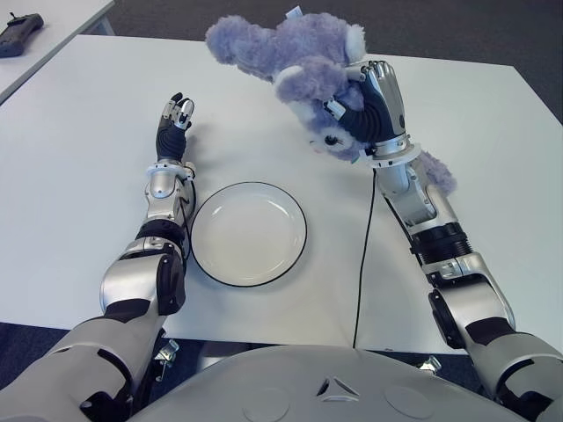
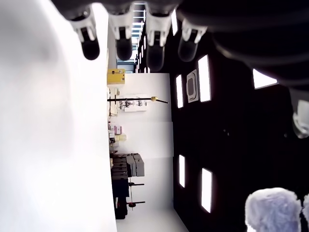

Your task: Put the doll into the plate.

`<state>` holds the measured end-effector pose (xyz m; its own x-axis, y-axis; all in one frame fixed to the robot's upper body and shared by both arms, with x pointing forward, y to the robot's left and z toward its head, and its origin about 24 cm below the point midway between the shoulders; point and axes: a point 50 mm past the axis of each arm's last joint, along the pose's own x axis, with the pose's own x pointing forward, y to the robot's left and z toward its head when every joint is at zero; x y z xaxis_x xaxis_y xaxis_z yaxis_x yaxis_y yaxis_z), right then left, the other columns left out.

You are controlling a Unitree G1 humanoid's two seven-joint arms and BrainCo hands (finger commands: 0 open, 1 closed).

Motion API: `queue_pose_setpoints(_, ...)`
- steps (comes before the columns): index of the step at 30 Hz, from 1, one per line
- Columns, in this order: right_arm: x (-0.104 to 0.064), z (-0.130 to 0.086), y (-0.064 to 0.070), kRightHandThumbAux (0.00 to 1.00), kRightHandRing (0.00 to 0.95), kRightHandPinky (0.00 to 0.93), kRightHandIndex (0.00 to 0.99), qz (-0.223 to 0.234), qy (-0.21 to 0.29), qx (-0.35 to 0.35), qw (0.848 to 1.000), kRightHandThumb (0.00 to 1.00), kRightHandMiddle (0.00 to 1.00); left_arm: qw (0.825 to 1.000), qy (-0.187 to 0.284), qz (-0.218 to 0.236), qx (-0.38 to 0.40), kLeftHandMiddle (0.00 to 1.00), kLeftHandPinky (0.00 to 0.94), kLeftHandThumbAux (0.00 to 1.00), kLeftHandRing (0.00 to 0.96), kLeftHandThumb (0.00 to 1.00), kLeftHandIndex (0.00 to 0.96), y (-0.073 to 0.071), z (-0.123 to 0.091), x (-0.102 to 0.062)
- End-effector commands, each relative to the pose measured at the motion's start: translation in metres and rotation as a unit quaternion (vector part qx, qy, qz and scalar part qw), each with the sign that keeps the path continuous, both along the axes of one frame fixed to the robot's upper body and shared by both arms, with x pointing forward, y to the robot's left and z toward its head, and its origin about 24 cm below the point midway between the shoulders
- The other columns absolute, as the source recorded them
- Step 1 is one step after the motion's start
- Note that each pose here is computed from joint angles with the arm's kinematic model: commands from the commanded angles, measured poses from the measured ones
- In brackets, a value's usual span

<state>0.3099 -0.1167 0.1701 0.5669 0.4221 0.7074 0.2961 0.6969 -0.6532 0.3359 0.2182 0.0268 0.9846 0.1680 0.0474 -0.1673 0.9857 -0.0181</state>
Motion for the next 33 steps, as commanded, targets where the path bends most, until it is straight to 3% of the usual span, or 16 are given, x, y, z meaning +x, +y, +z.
queue_pose_setpoints(1, -0.010, 0.001, 0.001, 0.707, 0.877, 0.884, 0.763, 0.038, -0.005, -0.005, 0.999, 0.574, 0.862, 0.974, 0.213, 0.023, -0.069, 0.124, 0.000, 0.339, 0.045, 0.000, 0.096, -0.025, -0.113, -0.092)
queue_pose_setpoints(18, -0.019, -0.006, 0.007, 0.711, 0.873, 0.873, 0.762, 0.086, 0.025, -0.046, 0.995, 0.544, 0.867, 0.975, 0.211, 0.021, -0.073, 0.129, 0.000, 0.332, 0.053, 0.000, 0.090, -0.028, -0.113, -0.091)
queue_pose_setpoints(33, -0.030, -0.020, 0.018, 0.715, 0.855, 0.862, 0.742, 0.134, 0.111, -0.113, 0.978, 0.541, 0.855, 0.974, 0.214, 0.020, -0.077, 0.128, 0.000, 0.336, 0.059, 0.000, 0.085, -0.029, -0.113, -0.091)
